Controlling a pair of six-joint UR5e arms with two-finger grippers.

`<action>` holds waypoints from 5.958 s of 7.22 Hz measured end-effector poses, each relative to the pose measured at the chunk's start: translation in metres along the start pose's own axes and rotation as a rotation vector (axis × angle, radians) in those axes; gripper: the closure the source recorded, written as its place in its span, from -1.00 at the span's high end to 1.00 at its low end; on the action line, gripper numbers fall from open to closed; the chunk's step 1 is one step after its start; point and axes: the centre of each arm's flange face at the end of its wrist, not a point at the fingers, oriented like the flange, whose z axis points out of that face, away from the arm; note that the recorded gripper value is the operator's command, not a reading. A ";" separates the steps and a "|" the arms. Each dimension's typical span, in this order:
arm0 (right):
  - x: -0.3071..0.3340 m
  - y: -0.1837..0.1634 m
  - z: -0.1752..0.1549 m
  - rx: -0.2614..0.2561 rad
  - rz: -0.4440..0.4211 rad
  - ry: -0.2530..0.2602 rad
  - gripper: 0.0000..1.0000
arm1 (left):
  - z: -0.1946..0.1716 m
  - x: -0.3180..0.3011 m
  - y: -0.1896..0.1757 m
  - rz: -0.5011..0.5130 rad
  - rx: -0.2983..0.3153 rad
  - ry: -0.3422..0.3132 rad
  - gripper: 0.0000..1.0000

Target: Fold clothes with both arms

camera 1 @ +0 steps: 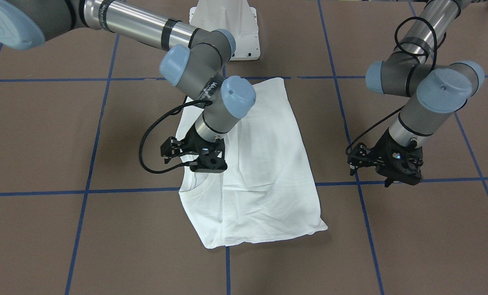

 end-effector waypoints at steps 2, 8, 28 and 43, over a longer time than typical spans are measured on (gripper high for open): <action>0.037 -0.004 0.008 0.007 -0.028 -0.039 1.00 | -0.001 0.002 -0.001 -0.003 0.003 0.002 1.00; -0.093 0.076 -0.047 0.077 0.269 -0.499 0.87 | 0.000 -0.001 0.001 -0.003 0.004 0.001 1.00; -0.037 0.136 0.005 0.096 0.212 -0.456 1.00 | 0.002 -0.001 0.003 -0.021 0.003 0.001 1.00; -0.104 0.164 -0.049 0.114 0.330 -0.407 1.00 | 0.000 0.000 0.002 -0.027 0.006 0.003 1.00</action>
